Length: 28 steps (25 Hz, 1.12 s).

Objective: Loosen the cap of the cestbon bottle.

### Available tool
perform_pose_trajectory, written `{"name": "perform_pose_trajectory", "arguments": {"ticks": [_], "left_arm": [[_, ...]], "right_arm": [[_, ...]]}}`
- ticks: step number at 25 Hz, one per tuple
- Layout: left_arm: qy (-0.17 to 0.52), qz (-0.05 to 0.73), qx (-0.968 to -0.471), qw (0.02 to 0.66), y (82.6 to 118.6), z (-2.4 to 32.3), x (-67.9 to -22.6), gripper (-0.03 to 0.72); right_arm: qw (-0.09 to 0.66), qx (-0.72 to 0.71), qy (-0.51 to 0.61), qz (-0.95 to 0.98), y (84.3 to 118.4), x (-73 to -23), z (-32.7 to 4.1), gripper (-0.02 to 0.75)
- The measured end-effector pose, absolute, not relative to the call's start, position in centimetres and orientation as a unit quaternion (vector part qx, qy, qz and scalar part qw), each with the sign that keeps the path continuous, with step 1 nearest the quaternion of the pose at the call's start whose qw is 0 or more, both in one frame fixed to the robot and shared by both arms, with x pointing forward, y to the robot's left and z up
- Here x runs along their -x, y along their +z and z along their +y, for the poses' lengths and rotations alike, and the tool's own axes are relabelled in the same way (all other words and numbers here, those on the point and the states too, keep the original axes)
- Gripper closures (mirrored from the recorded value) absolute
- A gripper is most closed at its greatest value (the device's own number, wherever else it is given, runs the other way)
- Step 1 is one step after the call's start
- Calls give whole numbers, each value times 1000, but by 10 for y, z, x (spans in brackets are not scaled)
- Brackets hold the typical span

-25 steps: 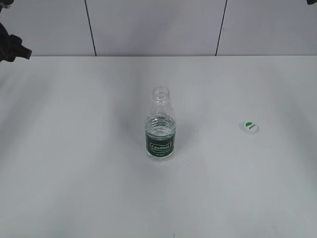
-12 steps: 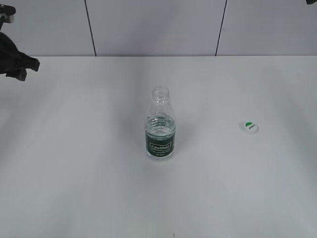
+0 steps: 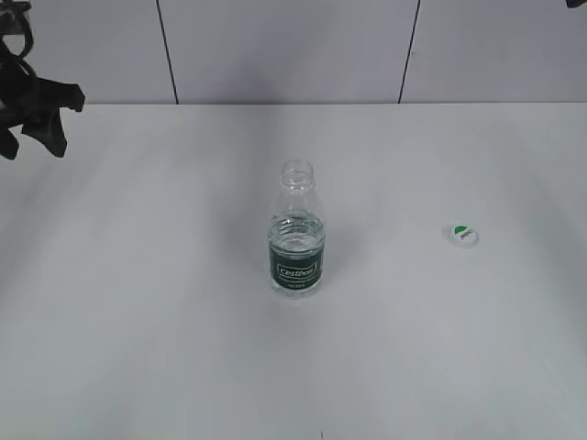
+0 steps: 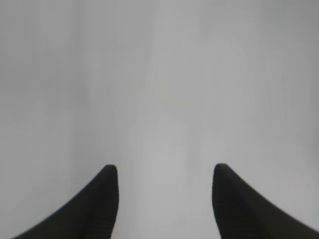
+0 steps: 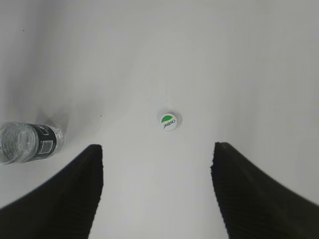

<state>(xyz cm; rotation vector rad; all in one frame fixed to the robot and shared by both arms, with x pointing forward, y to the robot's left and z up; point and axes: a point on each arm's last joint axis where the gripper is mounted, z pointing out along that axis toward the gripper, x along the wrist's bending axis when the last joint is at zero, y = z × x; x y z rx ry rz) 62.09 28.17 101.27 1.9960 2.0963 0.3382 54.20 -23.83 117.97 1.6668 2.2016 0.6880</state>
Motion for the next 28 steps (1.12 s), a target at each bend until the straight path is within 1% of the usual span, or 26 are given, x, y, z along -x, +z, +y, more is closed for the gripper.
{"name": "perform_pose_trajectory", "arguments": {"ticks": [2, 7, 11, 15, 21, 28], "left_arm": [[104, 716, -684, 95, 1013, 282, -617, 305], [105, 693, -713, 14, 1013, 281, -606, 305], [68, 687, -723, 1, 1016, 267, -597, 302], [47, 689, -723, 15, 1023, 260, -590, 302], [78, 690, -716, 75, 1057, 260, -573, 302], [87, 690, -712, 97, 1065, 265, -523, 302]], "right_arm": [[147, -581, 239, 764, 1180, -542, -238, 220], [155, -581, 242, 761, 1185, -537, -240, 220], [172, -583, 224, 762, 1183, -524, -246, 220], [164, -587, 206, 765, 1172, -509, -250, 220], [165, -587, 206, 765, 1169, -479, -255, 220], [178, -585, 220, 760, 1172, -442, -261, 220]]}}
